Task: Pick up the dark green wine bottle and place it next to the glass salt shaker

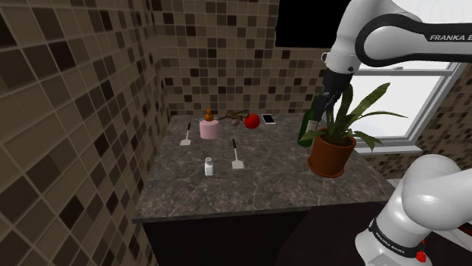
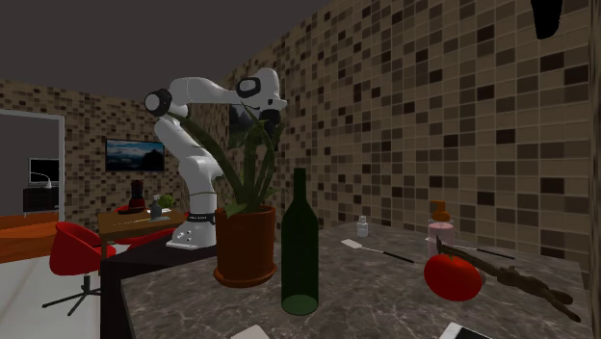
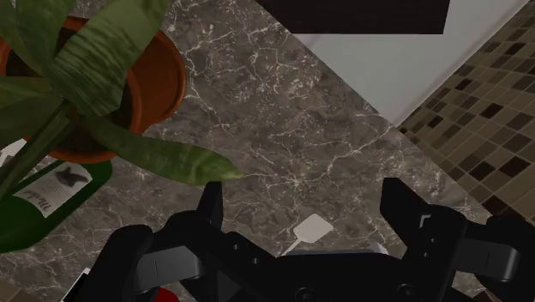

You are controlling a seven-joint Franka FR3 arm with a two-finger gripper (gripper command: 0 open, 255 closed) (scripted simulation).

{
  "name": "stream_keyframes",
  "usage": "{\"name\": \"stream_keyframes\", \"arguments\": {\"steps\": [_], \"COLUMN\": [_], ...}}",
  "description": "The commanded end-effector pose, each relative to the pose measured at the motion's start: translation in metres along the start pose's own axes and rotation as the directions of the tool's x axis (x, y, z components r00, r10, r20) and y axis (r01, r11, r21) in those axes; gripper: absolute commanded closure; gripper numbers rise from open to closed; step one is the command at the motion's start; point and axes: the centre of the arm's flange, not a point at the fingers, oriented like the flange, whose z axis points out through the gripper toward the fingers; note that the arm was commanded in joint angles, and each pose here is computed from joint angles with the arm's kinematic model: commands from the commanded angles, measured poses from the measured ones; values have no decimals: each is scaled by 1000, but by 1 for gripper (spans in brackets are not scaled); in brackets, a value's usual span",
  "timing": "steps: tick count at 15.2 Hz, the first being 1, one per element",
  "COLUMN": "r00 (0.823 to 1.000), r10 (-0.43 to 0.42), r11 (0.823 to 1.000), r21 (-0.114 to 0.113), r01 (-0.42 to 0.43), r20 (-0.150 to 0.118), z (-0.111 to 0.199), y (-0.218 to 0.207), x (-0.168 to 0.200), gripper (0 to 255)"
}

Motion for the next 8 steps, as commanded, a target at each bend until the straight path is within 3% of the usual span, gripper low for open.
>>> {"name": "stream_keyframes", "arguments": {"steps": [1,8], "r00": [1000,1000], "r10": [0,-20], "r11": [1000,1000], "r21": [0,2], "r01": [0,20], "r20": [0,-21], "z": [0,23], "y": [0,85], "x": [0,25], "gripper": [0,0]}}
